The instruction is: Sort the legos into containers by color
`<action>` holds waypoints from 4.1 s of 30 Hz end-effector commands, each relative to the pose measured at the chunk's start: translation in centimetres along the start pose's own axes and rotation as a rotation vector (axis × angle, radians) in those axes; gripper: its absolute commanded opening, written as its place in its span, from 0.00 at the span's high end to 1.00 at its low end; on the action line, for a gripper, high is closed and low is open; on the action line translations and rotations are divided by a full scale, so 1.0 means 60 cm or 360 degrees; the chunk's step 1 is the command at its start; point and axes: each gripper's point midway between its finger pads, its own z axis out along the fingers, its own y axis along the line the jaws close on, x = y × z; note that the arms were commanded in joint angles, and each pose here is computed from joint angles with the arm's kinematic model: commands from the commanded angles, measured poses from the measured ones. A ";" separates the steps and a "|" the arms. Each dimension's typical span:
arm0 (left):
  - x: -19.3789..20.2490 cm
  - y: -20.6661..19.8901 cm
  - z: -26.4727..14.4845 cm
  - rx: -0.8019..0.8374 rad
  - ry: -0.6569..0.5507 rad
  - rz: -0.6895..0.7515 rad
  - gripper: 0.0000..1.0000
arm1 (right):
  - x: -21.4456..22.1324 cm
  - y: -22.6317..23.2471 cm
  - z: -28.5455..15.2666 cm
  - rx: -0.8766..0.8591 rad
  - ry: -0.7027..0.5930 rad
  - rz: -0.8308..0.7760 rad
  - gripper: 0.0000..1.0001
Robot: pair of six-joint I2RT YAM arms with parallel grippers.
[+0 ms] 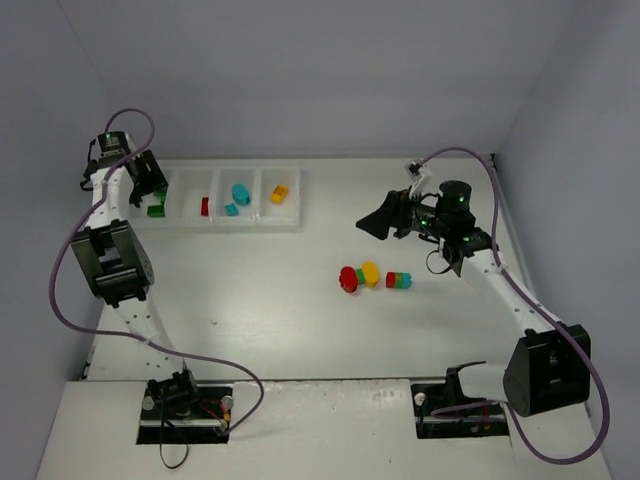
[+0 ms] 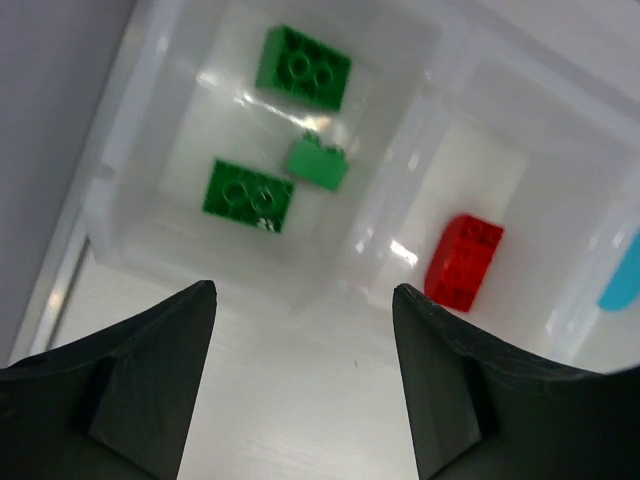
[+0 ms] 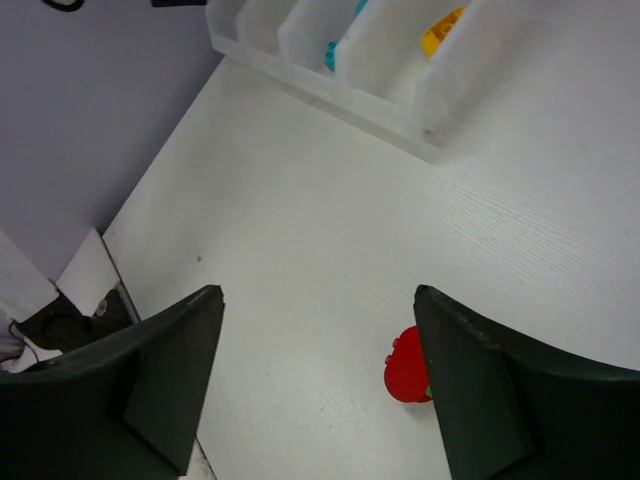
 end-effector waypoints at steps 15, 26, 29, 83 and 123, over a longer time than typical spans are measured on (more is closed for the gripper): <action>0.308 -0.390 -0.303 0.0970 0.0108 0.0507 0.35 | 0.156 -0.117 0.021 0.0829 0.0365 0.0093 0.35; 0.423 -0.393 -0.334 0.1073 0.0279 0.0592 0.35 | 0.245 -0.167 0.005 0.1024 0.0610 0.0182 0.28; 0.444 -0.402 -0.341 0.1105 0.0299 0.0636 0.35 | 0.258 -0.168 0.008 0.1030 0.0638 0.0205 0.28; 0.465 -0.374 -0.355 0.1080 0.0332 0.0711 0.35 | 0.275 -0.139 0.025 0.0995 0.0803 -0.0089 0.26; 0.473 -0.463 -0.366 0.1440 0.0469 0.0517 0.30 | 0.200 -0.129 0.076 0.0840 0.0463 -0.0242 1.00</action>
